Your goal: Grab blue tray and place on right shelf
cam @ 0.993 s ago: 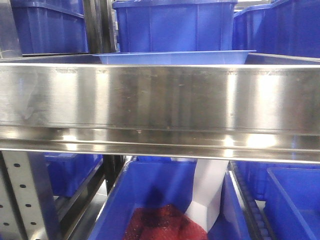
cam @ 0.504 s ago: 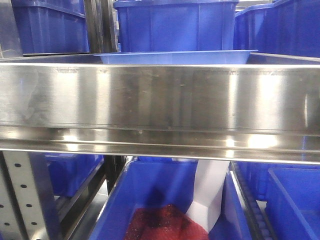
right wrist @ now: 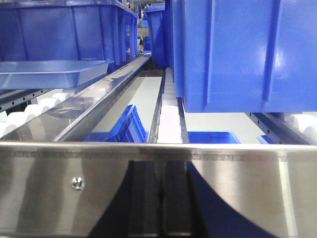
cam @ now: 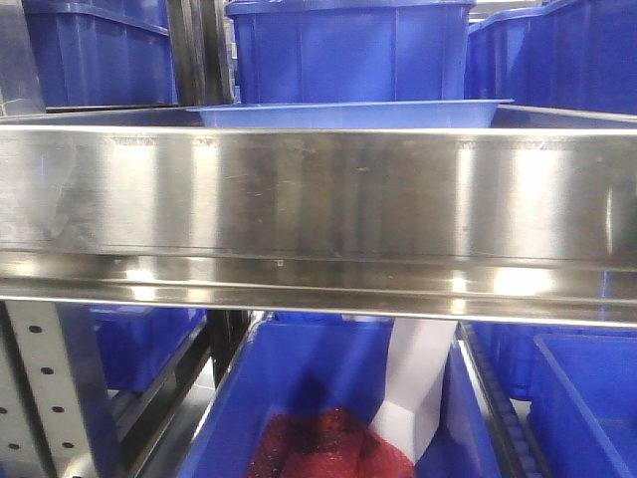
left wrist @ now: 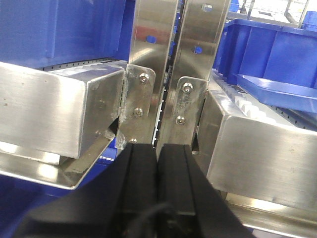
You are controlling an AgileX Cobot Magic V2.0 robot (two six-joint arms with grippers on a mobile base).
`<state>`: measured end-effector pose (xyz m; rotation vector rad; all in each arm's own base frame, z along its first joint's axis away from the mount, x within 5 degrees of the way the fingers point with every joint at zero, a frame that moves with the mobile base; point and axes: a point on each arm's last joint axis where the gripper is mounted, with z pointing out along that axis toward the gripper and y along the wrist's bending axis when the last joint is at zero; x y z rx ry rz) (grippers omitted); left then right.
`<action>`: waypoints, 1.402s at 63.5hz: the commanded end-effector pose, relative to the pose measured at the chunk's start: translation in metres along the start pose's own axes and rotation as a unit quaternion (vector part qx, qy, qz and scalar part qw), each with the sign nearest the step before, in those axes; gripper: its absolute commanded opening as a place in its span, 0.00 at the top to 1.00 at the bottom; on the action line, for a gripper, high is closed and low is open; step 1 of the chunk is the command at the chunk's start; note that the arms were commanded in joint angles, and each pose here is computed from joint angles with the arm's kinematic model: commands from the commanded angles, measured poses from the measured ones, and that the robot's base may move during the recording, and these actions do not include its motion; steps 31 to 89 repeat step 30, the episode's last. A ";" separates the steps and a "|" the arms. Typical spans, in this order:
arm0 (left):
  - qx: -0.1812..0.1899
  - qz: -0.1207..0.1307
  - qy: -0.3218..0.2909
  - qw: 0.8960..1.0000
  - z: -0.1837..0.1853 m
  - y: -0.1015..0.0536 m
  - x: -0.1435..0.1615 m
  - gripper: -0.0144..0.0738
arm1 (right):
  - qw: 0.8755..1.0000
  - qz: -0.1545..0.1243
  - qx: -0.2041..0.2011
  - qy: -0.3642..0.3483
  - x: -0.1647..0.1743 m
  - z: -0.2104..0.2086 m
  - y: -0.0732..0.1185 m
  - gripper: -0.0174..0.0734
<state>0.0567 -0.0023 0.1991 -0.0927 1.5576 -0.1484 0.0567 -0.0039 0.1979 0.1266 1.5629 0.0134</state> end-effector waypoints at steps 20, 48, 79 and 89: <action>-0.002 -0.002 -0.036 0.999 0.000 0.002 0.001 0.89 | 0.998 -0.003 0.002 -0.064 -0.017 -0.003 0.000 0.79; -0.002 -0.002 -0.036 0.999 0.000 0.002 0.001 0.89 | 0.998 -0.003 0.002 -0.064 -0.017 -0.003 0.000 0.79; -0.002 -0.002 -0.036 0.999 0.000 0.002 0.001 0.89 | 0.998 -0.003 0.002 -0.064 -0.017 -0.003 0.000 0.79; -0.002 -0.002 -0.036 0.999 0.000 0.002 0.001 0.89 | 0.998 -0.003 0.002 -0.064 -0.017 -0.003 0.000 0.79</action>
